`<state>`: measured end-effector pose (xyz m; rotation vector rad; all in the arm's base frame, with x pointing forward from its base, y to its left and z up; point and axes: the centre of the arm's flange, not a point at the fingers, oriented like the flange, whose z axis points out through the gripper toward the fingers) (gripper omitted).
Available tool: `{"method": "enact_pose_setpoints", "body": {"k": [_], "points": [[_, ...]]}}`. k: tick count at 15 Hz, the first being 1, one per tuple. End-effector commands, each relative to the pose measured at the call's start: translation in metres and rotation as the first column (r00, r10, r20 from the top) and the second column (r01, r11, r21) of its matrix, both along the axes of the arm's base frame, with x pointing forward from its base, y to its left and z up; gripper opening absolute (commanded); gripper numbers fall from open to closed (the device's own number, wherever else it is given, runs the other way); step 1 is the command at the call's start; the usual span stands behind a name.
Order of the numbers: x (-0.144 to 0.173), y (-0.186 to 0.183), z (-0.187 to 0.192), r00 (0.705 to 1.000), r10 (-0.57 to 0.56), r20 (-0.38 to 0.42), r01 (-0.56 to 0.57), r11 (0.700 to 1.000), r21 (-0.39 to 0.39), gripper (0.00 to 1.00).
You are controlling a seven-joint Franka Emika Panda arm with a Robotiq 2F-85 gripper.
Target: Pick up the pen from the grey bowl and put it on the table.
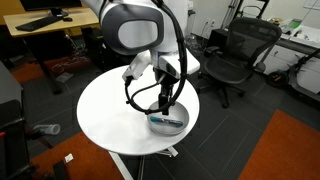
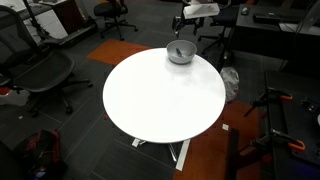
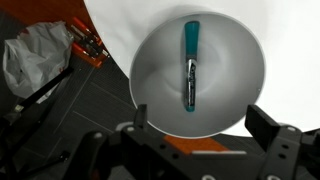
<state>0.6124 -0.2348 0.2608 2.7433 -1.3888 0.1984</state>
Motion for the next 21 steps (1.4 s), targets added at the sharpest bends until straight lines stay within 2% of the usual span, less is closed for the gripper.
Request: {"method": "enact_pose_setpoints", "body": {"k": [1, 7, 15, 21], "points": [[0.001, 0.001, 0.001, 1.000, 0.001, 0.001, -0.001, 1.000, 0.000, 1.00], [0.015, -0.008, -0.029, 0.997, -0.066, -0.038, 0.065, 0.997, -0.040, 1.00], [0.018, 0.002, -0.062, 0.996, -0.052, -0.078, 0.049, 0.998, -0.042, 1.00], [0.028, -0.009, -0.078, 0.994, -0.058, -0.089, 0.055, 0.998, -0.043, 1.00]]}}
